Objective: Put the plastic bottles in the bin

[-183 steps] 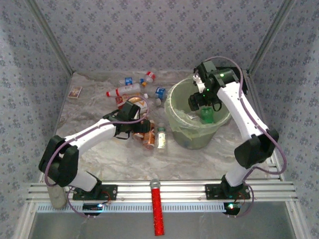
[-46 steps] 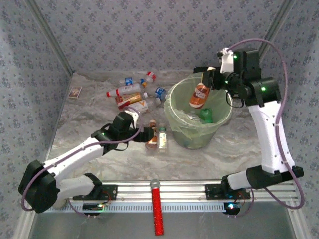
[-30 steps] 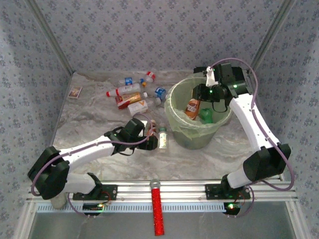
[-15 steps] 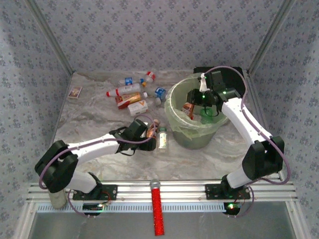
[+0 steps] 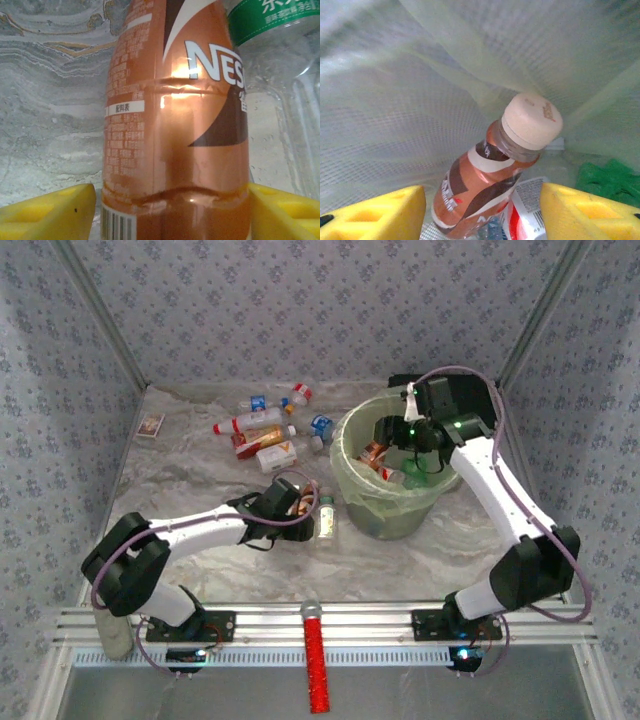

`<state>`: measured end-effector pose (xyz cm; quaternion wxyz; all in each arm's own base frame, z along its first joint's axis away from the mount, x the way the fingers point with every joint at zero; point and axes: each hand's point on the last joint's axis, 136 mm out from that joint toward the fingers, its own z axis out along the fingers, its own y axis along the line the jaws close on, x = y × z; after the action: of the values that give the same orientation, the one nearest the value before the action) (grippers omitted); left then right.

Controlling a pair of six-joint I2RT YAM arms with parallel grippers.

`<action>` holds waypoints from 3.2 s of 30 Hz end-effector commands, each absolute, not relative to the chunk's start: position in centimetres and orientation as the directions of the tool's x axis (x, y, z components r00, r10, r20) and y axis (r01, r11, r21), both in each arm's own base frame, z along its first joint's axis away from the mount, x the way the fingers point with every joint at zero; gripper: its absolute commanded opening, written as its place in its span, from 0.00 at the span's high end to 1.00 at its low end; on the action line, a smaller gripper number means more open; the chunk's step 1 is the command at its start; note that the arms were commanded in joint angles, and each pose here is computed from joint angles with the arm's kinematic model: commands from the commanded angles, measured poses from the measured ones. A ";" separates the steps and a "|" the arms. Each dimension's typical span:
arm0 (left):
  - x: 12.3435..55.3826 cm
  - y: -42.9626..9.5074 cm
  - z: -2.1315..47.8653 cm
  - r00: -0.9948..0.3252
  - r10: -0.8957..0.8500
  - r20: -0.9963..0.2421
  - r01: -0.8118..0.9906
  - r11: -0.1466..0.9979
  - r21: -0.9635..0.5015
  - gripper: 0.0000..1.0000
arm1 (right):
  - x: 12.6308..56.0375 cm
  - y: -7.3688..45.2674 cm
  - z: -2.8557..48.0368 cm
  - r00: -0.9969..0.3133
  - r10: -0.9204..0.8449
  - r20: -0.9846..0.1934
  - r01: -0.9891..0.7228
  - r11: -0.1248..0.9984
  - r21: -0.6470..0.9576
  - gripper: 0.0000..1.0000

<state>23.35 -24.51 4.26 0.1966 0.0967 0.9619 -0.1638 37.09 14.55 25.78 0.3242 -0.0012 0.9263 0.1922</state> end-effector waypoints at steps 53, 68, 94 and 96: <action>24.9 -24.1 28.2 -0.440 -0.248 -0.863 0.559 0.676 -0.480 0.98 | 33.1 35.6 36.6 -0.749 -0.162 -0.642 -0.644 0.405 0.649 0.24; 26.0 -24.7 28.5 -0.442 -0.232 -0.866 0.561 0.682 -0.469 0.98 | 34.0 36.6 34.4 -0.765 -0.182 -0.618 -0.626 0.434 0.648 0.69; 25.3 -24.2 24.9 -0.533 -0.163 -0.830 0.511 0.720 -0.470 0.12 | 36.8 23.2 43.8 -0.629 0.001 -0.777 -0.593 0.646 0.481 0.75; 25.5 -24.2 24.5 -0.540 -0.155 -0.827 0.502 0.730 -0.464 0.12 | 36.5 20.5 44.0 -0.629 0.028 -0.777 -0.546 0.696 0.466 0.75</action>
<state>25.49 -24.04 24.54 0.4726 0.1068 0.8008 -0.3520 38.56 23.93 41.69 0.3711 -0.1672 0.8265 0.3889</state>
